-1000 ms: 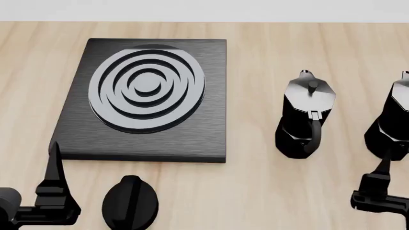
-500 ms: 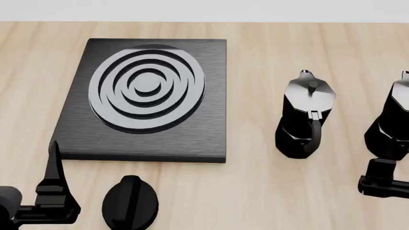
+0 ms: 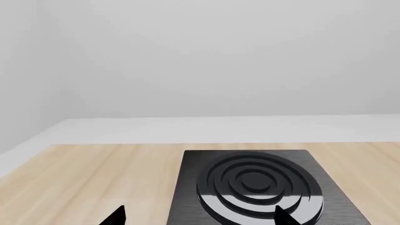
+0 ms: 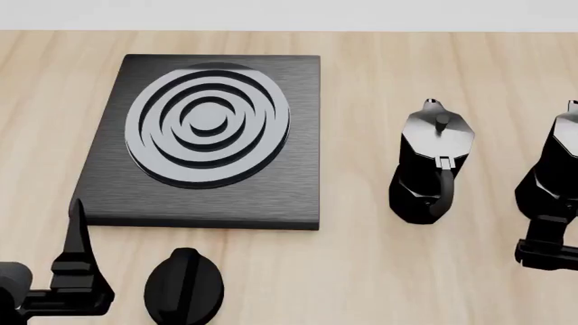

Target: Put the right moka pot on the stove.

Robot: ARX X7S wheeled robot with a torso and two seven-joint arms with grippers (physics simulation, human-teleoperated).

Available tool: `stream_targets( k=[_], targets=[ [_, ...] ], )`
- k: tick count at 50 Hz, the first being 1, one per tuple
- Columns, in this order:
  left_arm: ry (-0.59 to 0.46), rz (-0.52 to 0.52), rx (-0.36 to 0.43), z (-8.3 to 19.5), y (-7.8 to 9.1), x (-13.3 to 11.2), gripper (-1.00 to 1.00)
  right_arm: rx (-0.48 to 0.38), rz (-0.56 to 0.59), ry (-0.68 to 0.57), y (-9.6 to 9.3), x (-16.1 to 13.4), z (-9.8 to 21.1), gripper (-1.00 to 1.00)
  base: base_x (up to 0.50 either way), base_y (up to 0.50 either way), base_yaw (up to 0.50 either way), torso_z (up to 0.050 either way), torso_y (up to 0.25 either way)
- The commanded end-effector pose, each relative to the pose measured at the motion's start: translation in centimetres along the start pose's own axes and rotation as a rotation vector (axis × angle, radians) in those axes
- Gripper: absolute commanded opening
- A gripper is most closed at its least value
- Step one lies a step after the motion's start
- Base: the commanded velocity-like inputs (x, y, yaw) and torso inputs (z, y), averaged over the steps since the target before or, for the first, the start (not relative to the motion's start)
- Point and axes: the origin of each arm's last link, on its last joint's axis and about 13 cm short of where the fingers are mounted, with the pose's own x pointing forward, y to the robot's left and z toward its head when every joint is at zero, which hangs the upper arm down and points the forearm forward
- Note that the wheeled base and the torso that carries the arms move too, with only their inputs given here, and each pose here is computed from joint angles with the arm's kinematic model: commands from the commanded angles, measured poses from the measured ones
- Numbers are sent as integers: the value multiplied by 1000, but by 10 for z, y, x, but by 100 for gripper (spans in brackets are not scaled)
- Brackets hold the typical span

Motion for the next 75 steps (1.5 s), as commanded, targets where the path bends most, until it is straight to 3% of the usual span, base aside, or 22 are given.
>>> stream_targets(
  k=[1,5,19,23,30,36,38,39,41,42,52,58,75],
  targets=[
    [-2,2,1,0,0,0,100,-2,-7,23,-1,7,-3,100,0,0,0,0,0],
    [-5,3,2,0,0,0,100,-18,-10,30,0,9,-17,100,0,0,0,0,0],
    [-15,9,6,1,0,0,100,-25,-11,54,0,20,-7,100,0,0,0,0,0],
    [-15,7,6,1,-1,0,100,-22,-14,56,2,20,-20,100,0,0,0,0,0],
    [-17,9,3,1,0,0,100,-26,-26,61,0,26,-12,100,0,0,0,0,0],
    [-17,9,1,1,0,0,100,-25,-35,67,0,27,-22,100,0,0,0,0,0],
    [-18,9,0,1,0,0,100,-24,-32,62,-1,28,-12,100,0,0,0,0,0],
    [-18,9,1,1,0,0,100,-19,-30,54,-1,27,-10,-100,0,0,0,0,0],
    [-17,8,0,0,0,0,100,-19,-25,53,1,26,-22,-100,0,0,0,0,0],
    [-17,8,-1,1,0,0,100,-21,-27,51,1,27,-10,-100,0,0,0,0,0],
    [-16,11,4,0,-1,0,100,-7,-15,39,2,21,-16,-100,0,0,0,0,0],
    [-16,9,9,1,-1,0,100,-4,3,4,3,13,6,-100,0,0,0,0,0],
    [-14,9,20,0,-1,0,100,25,27,-68,-2,-26,26,-100,0,0,0,0,0]
  ],
)
